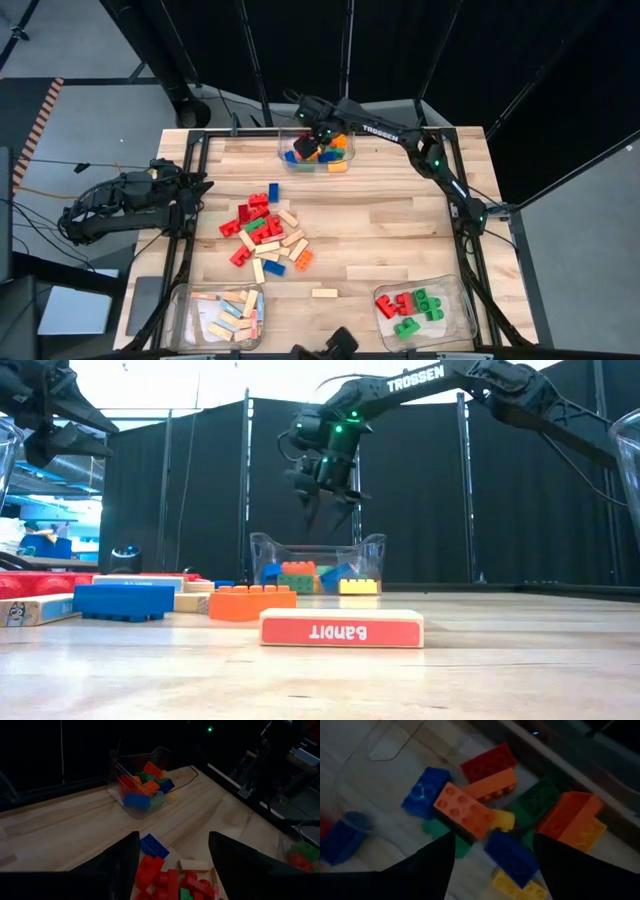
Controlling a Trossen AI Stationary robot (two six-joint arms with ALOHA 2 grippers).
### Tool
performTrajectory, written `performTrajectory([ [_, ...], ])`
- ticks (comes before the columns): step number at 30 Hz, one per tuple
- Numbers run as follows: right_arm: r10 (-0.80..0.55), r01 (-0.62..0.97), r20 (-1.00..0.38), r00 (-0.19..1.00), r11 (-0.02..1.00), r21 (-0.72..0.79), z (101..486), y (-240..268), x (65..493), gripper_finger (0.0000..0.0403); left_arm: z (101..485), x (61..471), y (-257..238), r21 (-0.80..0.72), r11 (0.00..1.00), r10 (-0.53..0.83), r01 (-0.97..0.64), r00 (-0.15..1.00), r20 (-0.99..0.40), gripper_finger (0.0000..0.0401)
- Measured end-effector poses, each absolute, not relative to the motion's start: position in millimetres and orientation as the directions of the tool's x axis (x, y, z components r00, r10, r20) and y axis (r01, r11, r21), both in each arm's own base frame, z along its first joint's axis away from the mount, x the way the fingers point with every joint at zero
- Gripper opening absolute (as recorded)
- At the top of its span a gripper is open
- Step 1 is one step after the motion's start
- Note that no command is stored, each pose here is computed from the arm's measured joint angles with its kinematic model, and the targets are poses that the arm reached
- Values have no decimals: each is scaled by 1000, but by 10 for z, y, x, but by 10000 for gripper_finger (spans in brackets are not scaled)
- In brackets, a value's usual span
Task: Sort blocks by size
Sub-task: Put the 8-stud orange game piece into the top center transparent bin
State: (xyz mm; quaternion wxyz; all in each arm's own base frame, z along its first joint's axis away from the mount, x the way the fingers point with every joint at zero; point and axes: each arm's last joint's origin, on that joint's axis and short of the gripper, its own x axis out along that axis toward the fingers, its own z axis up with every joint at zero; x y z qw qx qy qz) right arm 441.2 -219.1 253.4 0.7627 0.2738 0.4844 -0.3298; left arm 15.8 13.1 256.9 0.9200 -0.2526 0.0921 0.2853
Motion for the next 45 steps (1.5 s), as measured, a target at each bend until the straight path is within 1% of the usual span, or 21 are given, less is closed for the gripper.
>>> performTrajectory([
  [2, -164, 712, -917, 363, 684, 159, 2583, -2113, 4441, 274, 2569, 158, 131, -412, 709, 479, -572, 820, -314, 245],
  [5, -41, 577, -914, 403, 787, 219, 2690, -1759, 4522, 262, 2569, 158, 131, -412, 709, 479, -572, 820, -314, 245],
  [6, 1, 501, -915, 404, 837, 222, 2719, -1584, 4557, 258, 2569, 158, 131, -412, 709, 479, -572, 820, -314, 245],
  [8, 94, 306, -927, 362, 928, 213, 2721, -1189, 4611, 251, 2569, 158, 131, -412, 710, 479, -572, 820, -313, 245],
  [10, 160, 79, -940, 301, 978, 192, 2703, -760, 4646, 245, 2569, 158, 131, -411, 710, 479, -572, 820, -314, 245],
  [12, 172, -133, -955, 240, 981, 143, 2675, -333, 4658, 242, 2569, 158, 131, -412, 710, 479, -572, 820, -313, 245],
  [14, 138, -304, -966, 219, 950, 67, 2610, 62, 4684, 241, 2569, 158, 131, -411, 710, 479, -572, 820, -314, 245],
  [16, 99, -428, -968, 229, 904, -8, 2491, 403, 4714, 241, 2569, 158, 131, -411, 710, 479, -572, 820, -313, 245],
  [17, 88, -468, -960, 266, 883, -48, 2432, 546, 4751, 241, 2569, 158, 131, -411, 710, 479, -572, 820, -314, 245],
  [19, 81, -515, -932, 354, 848, -122, 2357, 786, 4822, 241, 2569, 158, 131, -411, 710, 479, -571, 820, -313, 245],
  [22, 90, -530, -883, 462, 826, -194, 2333, 984, 4899, 240, 2569, 158, 131, -411, 710, 478, -571, 820, -313, 245],
  [24, 95, -518, -868, 488, 832, -200, 2301, 1011, 4923, 240, 2569, 158, 131, -411, 710, 479, -572, 820, -313, 245],
  [27, 92, -506, -882, 462, 844, -177, 2230, 999, 4905, 240, 2569, 157, 131, -411, 710, 479, -572, 820, -313, 245],
  [29, 96, -525, -890, 446, 833, -174, 2159, 989, 4894, 239, 2569, 158, 131, -411, 710, 479, -572, 820, -314, 245],
  [31, 101, -551, -902, 420, 818, -164, 2051, 983, 4872, 238, 2569, 158, 131, -411, 710, 479, -572, 820, -314, 245],
  [36, 97, -556, -925, 366, 820, -134, 1773, 921, 4818, 232, 2569, 158, 131, -411, 710, 479, -572, 820, -314, 245],
  [42, 89, -562, -940, 329, 819, -119, 1540, 904, 4749, 217, 2569, 157, 131, -411, 710, 479, -572, 820, -313, 245],
  [45, 118, -569, -939, 323, 817, -93, 1437, 911, 4725, 206, 2569, 158, 131, -411, 710, 478, -572, 820, -314, 245],
])
